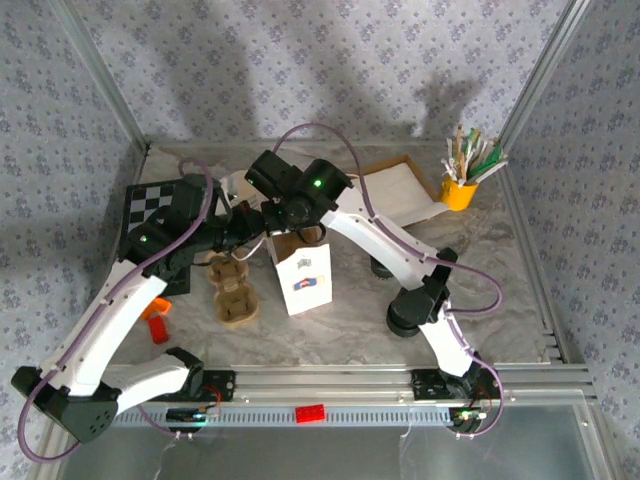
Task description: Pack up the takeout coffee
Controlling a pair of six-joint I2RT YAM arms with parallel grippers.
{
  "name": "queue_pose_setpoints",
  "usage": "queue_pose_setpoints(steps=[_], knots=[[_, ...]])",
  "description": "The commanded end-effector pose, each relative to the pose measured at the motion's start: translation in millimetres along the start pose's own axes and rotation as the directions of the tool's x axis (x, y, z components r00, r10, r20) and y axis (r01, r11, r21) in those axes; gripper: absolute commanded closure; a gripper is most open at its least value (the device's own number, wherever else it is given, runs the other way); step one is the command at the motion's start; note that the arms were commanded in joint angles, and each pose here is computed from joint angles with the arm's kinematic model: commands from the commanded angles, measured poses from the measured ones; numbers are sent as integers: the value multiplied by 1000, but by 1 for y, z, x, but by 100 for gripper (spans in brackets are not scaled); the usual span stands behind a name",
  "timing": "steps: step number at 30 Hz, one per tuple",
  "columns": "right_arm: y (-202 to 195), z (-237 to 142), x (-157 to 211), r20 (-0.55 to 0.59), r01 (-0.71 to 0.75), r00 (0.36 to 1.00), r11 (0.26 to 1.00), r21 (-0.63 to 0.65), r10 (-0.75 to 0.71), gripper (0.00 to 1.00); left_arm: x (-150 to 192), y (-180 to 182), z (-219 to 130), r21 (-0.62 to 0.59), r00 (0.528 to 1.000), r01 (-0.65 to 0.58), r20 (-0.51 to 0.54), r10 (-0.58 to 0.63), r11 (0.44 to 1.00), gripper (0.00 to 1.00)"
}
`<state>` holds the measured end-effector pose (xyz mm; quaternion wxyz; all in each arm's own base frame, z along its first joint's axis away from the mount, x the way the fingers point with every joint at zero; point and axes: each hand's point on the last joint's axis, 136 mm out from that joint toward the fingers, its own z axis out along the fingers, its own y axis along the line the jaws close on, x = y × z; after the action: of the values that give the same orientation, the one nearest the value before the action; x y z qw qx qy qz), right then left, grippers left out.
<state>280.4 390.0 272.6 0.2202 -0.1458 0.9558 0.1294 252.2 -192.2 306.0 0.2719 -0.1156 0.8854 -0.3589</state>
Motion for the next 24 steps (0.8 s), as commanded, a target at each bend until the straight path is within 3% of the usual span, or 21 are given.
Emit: queue_pose_setpoints(steps=[1, 9, 19, 24], knots=[[8, 8, 8, -49, 27, 998, 999, -29, -28, 100, 2, -16, -2, 81, 1000, -17, -24, 19, 997, 100], [0, 24, 15, -101, 13, 995, 1000, -19, -15, 100, 1, -14, -5, 87, 1000, -12, -14, 13, 996, 100], [-29, 5, 2, -27, 34, 999, 995, 90, -31, 100, -3, 3, -10, 6, 1000, -10, 0, 10, 1000, 100], [-31, 4, 1, -26, 33, 999, 994, 102, -31, 100, -2, -7, -15, 50, 1000, -14, -10, 14, 999, 100]])
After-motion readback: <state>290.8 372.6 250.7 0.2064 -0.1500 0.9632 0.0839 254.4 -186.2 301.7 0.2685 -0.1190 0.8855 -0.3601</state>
